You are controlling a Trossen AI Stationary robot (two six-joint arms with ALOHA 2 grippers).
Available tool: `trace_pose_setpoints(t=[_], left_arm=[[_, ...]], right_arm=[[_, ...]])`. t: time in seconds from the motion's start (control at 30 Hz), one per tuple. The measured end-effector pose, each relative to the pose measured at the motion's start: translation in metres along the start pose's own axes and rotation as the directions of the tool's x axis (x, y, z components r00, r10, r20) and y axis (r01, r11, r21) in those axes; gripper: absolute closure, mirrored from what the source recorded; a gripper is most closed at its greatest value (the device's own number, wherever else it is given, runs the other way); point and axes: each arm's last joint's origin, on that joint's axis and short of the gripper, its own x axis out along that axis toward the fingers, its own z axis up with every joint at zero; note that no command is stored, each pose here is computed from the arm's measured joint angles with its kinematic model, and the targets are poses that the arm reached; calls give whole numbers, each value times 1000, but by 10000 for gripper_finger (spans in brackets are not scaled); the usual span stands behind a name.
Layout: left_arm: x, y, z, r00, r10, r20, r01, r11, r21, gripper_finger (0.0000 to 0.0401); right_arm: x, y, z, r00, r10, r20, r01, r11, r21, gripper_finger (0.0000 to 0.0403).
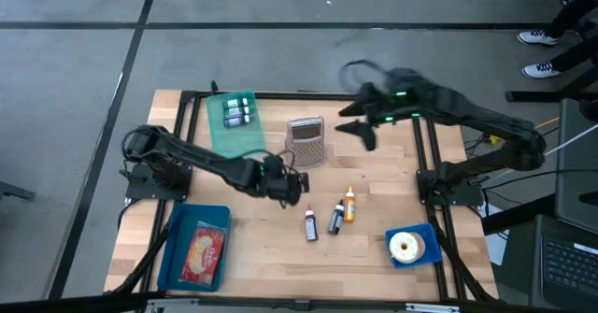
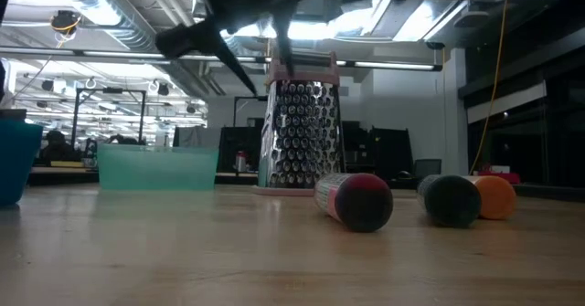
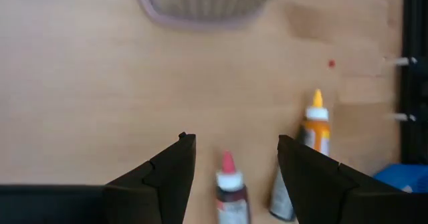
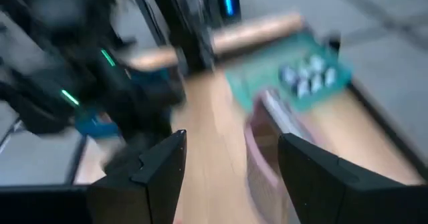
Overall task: Pick & Place Food Item
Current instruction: Put the pink food coloring into the green bin
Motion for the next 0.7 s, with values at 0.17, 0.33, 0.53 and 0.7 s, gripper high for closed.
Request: trace_pose_setpoints(t=[0.17,0.33,0.53,0.7], left_arm=[[20,-9,-21,996,-82,-27,80,995,-51,196],[38,-18,-20,989,-145,-31,142,987,-81,196],[49,-21,3,993,-115,-20,115,993,-27,196],[60,-23,21,994,-97,-56,98,995,10,198]], right_arm=[[-78,22,7,971,42,234,-24,997,-77,171],[-140,35,-2,921,34,388,-2,997,-83,171],[-178,43,-18,889,16,457,-74,992,107,171],[-201,46,-34,891,17,454,-73,991,108,171]])
